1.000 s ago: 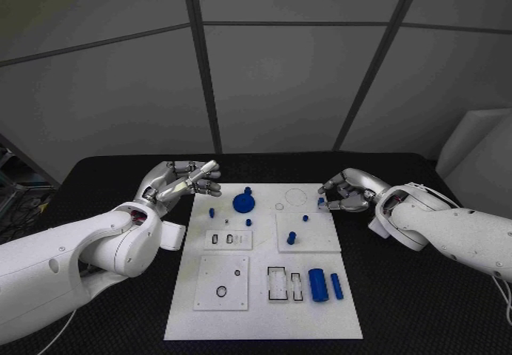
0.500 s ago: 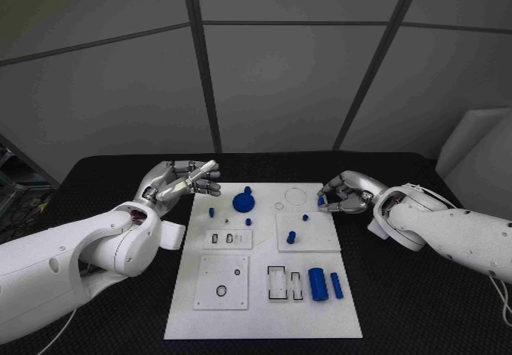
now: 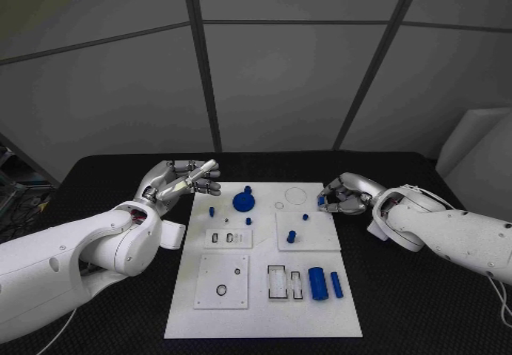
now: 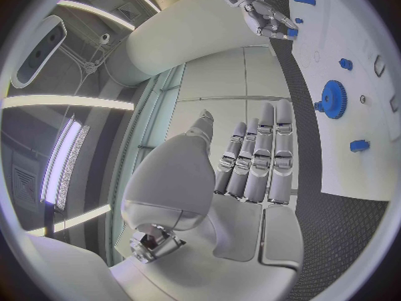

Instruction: Assemble the parts on the task board

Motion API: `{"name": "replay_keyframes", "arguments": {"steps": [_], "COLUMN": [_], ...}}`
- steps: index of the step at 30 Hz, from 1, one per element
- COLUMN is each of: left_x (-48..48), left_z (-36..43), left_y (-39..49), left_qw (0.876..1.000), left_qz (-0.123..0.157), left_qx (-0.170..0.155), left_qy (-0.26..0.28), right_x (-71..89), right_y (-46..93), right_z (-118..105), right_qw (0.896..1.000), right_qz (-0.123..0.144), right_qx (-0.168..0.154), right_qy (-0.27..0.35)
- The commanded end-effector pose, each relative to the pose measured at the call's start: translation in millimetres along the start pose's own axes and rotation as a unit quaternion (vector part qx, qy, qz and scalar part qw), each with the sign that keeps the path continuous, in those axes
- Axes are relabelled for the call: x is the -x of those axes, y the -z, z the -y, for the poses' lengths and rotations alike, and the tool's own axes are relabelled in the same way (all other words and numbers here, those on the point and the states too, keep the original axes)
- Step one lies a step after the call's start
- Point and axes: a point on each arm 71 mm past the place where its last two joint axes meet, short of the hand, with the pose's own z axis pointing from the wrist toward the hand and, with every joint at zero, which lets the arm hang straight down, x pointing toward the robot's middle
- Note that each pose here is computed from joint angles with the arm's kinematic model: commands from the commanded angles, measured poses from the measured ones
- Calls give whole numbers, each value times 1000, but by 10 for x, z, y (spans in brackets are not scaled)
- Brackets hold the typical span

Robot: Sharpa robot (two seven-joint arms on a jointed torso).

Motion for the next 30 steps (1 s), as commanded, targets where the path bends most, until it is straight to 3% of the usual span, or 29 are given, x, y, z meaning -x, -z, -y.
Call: {"name": "replay_keyframes", "arguments": {"steps": [1, 11, 21, 30], "left_x": [-11, -11, -12, -6], "left_z": [12, 11, 3, -2], "left_y": [-2, 0, 4, 11], "left_qw": [1000, 1000, 1000, 1000], "left_qz": [-7, -7, -8, -8], "left_qx": [-5, -5, -4, -2], "left_qy": [-1, -1, 0, 0], "right_x": [-3, 9, 66, 95], "right_y": [-3, -12, 10, 82], "right_z": [0, 1, -87, -390], "right_qw": [1000, 1000, 998, 996], "right_qz": [-3, 9, 62, 75], "right_qx": [0, -3, 10, 23], "right_qy": [4, 5, -8, -45]}}
